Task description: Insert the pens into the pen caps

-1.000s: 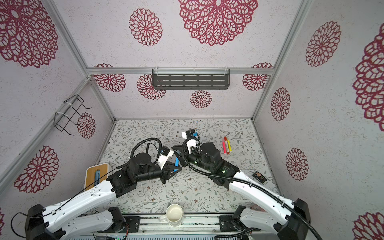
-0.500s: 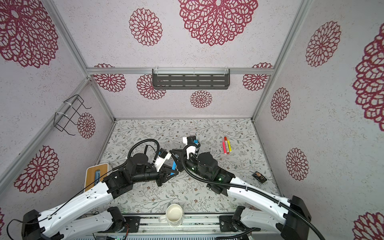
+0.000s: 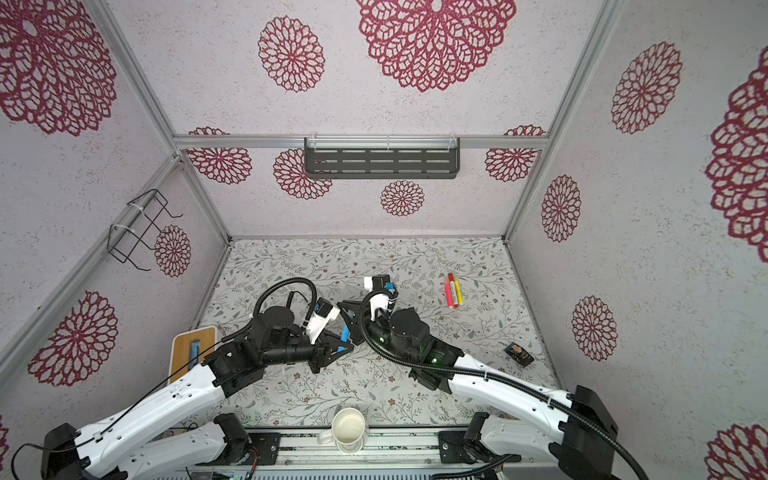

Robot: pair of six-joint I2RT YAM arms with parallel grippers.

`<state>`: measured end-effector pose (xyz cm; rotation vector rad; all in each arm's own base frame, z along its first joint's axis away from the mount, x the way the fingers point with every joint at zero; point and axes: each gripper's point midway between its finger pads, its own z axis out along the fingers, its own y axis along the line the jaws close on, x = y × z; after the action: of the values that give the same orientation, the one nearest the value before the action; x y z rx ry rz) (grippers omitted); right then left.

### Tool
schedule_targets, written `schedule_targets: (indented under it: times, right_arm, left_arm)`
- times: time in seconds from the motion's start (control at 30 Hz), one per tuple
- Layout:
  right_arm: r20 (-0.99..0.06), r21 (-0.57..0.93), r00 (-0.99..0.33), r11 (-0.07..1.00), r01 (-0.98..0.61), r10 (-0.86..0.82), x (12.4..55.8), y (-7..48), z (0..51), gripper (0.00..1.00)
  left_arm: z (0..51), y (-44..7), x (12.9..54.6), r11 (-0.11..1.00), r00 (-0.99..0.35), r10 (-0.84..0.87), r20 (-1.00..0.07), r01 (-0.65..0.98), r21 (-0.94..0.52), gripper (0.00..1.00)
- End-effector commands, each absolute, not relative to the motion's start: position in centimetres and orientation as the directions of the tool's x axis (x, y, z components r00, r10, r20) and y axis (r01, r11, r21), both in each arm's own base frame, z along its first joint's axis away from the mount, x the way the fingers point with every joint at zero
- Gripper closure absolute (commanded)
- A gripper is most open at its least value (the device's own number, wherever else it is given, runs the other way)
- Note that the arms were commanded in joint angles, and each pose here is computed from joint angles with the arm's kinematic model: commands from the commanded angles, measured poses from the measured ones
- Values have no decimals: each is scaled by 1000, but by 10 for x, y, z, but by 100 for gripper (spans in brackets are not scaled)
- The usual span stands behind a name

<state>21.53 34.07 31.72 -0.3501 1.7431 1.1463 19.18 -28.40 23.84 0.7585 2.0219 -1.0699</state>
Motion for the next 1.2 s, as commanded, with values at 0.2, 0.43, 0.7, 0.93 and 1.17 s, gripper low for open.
schedule_targets:
  times: [0.2,0.43,0.7,0.93,1.17]
  right_arm:
    - [-815,438,-559,468,-768,-152,174,339,275,71]
    - [-859,411,-504,466,-783,-88,193,328,319,46]
    - [-890,405,-456,461,-789,2,204,318,346,46]
    - [-926,349,-375,483,-803,46,207,298,387,46]
    - [-933,338,-358,459,-822,46,214,306,404,47]
  left_arm:
    - [341,-261,256,558,-349,-229,-909,718,-416,100]
    - [314,-269,252,549,-398,-184,-899,716,-430,100]
    - [307,-276,247,549,-400,-159,-903,724,-418,100]
    - [303,-278,246,551,-404,-150,-902,724,-416,100]
    - [303,-288,242,543,-401,-134,-906,735,-406,100]
